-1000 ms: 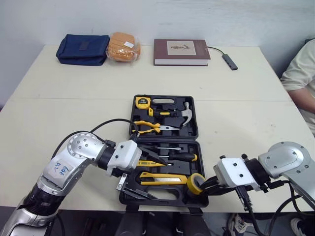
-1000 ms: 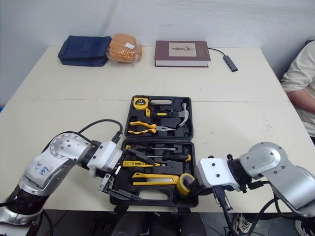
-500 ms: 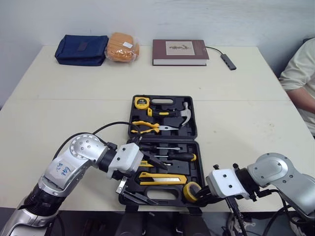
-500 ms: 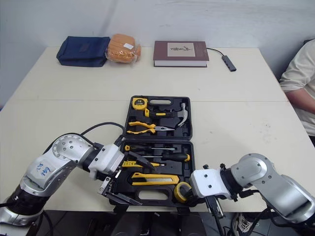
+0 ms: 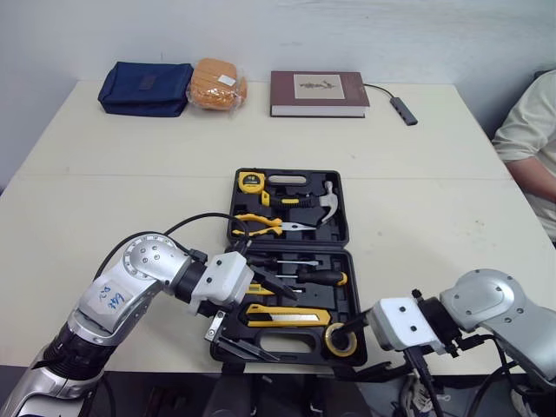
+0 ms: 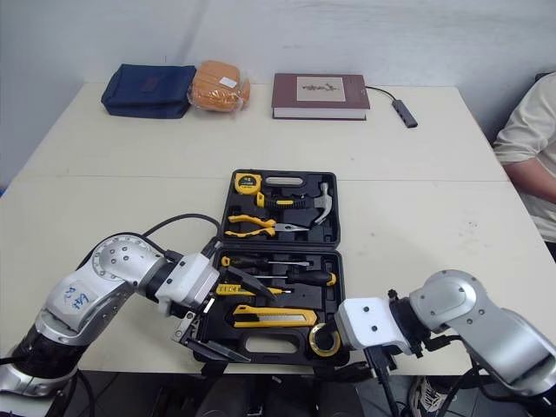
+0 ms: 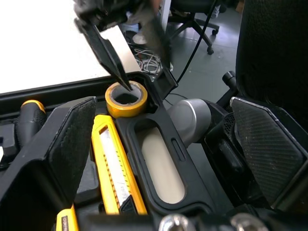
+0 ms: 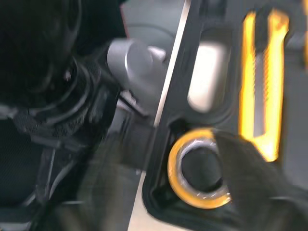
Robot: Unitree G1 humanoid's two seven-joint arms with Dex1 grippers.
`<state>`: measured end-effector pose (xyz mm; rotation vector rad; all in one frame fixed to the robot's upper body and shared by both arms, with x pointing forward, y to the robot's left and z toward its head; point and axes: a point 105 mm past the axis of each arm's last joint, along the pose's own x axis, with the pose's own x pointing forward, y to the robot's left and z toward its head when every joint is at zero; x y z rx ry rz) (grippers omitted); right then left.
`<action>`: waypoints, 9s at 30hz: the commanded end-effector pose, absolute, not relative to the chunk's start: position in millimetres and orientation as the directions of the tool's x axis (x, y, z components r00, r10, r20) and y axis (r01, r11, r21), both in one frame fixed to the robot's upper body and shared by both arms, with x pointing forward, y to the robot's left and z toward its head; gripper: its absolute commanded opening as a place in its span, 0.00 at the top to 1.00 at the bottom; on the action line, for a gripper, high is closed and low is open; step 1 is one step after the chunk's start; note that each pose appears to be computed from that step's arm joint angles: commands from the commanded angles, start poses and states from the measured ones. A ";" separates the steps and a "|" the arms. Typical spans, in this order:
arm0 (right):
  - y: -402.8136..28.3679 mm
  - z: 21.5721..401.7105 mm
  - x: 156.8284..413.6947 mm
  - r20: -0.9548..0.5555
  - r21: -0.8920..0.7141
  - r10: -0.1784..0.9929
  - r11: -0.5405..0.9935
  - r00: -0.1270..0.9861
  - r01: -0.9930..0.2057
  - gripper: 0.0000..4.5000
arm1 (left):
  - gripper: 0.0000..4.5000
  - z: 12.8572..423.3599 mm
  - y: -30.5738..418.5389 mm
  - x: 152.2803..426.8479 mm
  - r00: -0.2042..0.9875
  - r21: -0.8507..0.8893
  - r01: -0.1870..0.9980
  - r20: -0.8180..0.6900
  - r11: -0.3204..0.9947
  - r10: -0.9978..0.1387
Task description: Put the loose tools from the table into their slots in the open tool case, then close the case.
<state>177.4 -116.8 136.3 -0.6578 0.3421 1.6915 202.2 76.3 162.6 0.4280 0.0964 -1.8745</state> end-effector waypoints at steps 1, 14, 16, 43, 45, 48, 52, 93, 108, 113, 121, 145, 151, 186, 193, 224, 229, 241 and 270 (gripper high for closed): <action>-116.4 138.2 178.2 -0.531 -0.159 0.841 -0.215 -0.100 -0.964 0.29 | 0.00 166.3 74.5 199.7 -0.293 0.173 0.915 -0.339 -0.365 -0.894; -110.3 103.2 186.6 -0.370 -0.119 0.925 -0.134 -0.081 -0.984 0.97 | 0.00 166.7 75.9 202.2 -0.285 0.174 0.917 -0.345 -0.359 -0.894; -112.8 95.3 188.1 -0.389 -0.104 0.919 -0.118 -0.068 -0.988 0.97 | 0.00 167.4 76.4 203.5 -0.279 0.177 0.918 -0.347 -0.355 -0.895; -147.0 139.0 218.6 -0.283 -0.087 0.937 0.188 0.206 -0.978 0.97 | 0.00 164.8 121.8 237.5 0.037 0.188 0.982 -0.367 -0.035 -0.929; -153.9 151.5 227.1 -0.257 -0.090 0.929 0.253 0.268 -0.963 0.97 | 0.00 166.3 132.3 245.6 0.115 0.198 0.979 -0.356 0.046 -0.927; -175.1 164.2 252.6 -0.267 -0.179 0.865 0.388 0.424 -0.904 0.97 | 0.00 160.0 165.5 265.0 0.309 0.222 0.945 -0.360 0.241 -0.880; -197.6 149.8 279.4 -0.348 -0.229 0.757 0.504 0.554 -0.833 0.99 | 0.06 147.8 196.7 277.3 0.431 0.233 0.901 -0.382 0.366 -0.818; -179.6 124.2 328.1 -0.487 -0.423 0.612 0.459 0.623 -0.781 1.00 | 0.99 109.7 155.7 327.9 0.494 0.152 0.867 -0.373 0.474 -0.785; -177.4 185.3 318.3 -0.392 0.017 0.633 0.731 0.668 -0.683 0.08 | 0.17 172.5 182.5 323.6 0.643 -0.125 0.687 -0.355 0.716 -0.679; -173.5 181.5 343.9 -0.418 0.088 0.552 0.815 0.721 -0.573 0.00 | 0.01 169.1 177.3 347.1 0.688 -0.245 0.543 -0.418 0.803 -0.593; -162.5 176.4 360.6 -0.455 0.155 0.502 0.858 0.736 -0.490 0.00 | 0.01 155.2 170.6 360.6 0.680 -0.288 0.472 -0.483 0.833 -0.553; -140.2 159.0 366.8 -0.519 0.148 0.499 0.852 0.694 -0.502 0.56 | 0.00 132.4 160.4 359.7 0.668 -0.223 0.471 -0.542 0.854 -0.510; -138.9 160.2 369.2 -0.510 0.151 0.498 0.855 0.702 -0.497 0.84 | 0.27 127.9 159.1 359.4 0.667 -0.208 0.470 -0.553 0.858 -0.499; -126.5 223.2 379.6 -0.017 -0.198 0.473 0.862 0.881 -0.467 1.00 | 0.91 227.8 133.0 392.4 0.808 0.234 0.571 0.009 0.787 -0.589; -128.8 183.7 355.5 0.048 -0.473 0.558 0.743 0.828 -0.473 1.00 | 0.93 188.2 136.4 366.7 0.798 0.520 0.510 0.011 0.685 -0.603; -188.5 194.5 240.5 -0.219 -0.236 0.751 0.579 0.623 -0.781 0.07 | 0.00 165.8 231.5 260.8 0.778 0.151 0.621 -0.232 0.769 -0.583; -186.9 180.5 254.4 -0.288 -0.220 0.703 0.613 0.650 -0.759 0.07 | 0.00 162.1 223.7 279.5 0.773 0.171 0.628 -0.247 0.759 -0.584; -197.6 136.5 311.2 -0.398 -0.291 0.532 0.699 0.747 -0.653 0.60 | 0.70 139.3 205.2 360.3 0.756 0.287 0.652 -0.317 0.702 -0.573; -141.8 133.8 321.1 -0.395 -0.309 0.682 0.532 0.615 -0.788 0.98 | 1.00 116.4 113.0 323.1 0.422 0.073 0.902 -0.342 0.424 -0.840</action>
